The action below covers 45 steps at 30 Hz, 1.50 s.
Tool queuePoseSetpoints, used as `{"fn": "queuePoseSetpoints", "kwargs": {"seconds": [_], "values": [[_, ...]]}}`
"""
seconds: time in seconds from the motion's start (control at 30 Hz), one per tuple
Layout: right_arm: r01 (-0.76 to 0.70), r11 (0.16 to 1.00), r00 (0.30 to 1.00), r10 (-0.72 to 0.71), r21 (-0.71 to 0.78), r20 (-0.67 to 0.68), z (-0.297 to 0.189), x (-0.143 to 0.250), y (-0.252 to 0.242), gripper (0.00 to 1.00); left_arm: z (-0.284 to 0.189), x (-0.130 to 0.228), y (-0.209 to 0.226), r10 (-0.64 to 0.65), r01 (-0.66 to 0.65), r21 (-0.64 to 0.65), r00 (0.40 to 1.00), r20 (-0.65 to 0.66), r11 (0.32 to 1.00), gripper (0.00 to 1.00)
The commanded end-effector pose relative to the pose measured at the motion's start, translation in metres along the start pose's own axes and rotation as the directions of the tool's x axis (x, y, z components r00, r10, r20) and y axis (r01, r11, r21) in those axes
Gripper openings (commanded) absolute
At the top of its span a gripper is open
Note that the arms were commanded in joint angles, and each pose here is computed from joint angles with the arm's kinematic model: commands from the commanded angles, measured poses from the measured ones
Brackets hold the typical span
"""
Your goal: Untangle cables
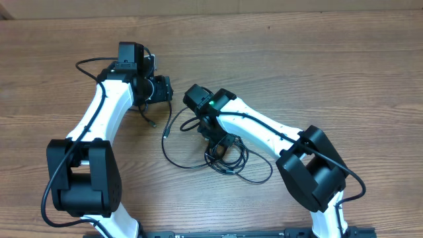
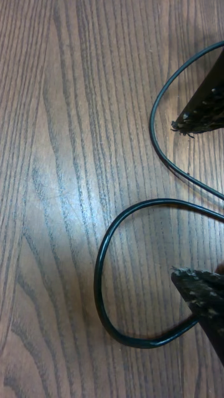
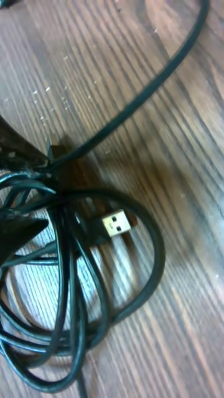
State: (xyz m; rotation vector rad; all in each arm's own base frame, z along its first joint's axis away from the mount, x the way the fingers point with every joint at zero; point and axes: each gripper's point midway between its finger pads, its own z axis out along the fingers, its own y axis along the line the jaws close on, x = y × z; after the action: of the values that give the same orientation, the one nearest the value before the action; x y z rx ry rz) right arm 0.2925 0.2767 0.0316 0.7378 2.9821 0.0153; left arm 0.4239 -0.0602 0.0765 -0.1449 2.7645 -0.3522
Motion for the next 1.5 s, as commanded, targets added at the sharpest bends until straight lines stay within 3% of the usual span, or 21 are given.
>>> {"fn": "queuePoseSetpoints", "kwargs": {"seconds": [0.0,0.33,0.57,0.93,1.47], "values": [[-0.004,1.000,1.000,0.004,0.003,-0.022,0.004,0.005,0.000,0.19,0.005,0.002,0.002,-0.005,0.005,-0.003,1.000,-0.009,1.000,0.70],[0.029,0.999,0.998,-0.030,-0.014,-0.048,0.004,0.013,0.004,0.31,0.005,0.002,0.000,-0.004,0.004,0.004,1.000,-0.009,1.000,0.70],[0.045,0.999,0.999,-0.045,-0.019,-0.004,0.021,0.014,0.003,0.32,0.005,0.002,0.000,-0.004,0.004,0.004,1.000,-0.009,1.000,0.70],[0.087,0.996,0.996,-0.087,0.019,-0.034,0.032,0.004,-0.017,0.24,0.005,0.002,0.000,-0.004,0.004,0.005,1.000,-0.008,1.000,0.70],[0.083,0.996,0.996,-0.082,0.021,-0.033,0.034,0.003,-0.019,0.21,0.005,0.003,0.000,-0.005,0.005,0.004,1.000,-0.013,1.000,0.62]]}}
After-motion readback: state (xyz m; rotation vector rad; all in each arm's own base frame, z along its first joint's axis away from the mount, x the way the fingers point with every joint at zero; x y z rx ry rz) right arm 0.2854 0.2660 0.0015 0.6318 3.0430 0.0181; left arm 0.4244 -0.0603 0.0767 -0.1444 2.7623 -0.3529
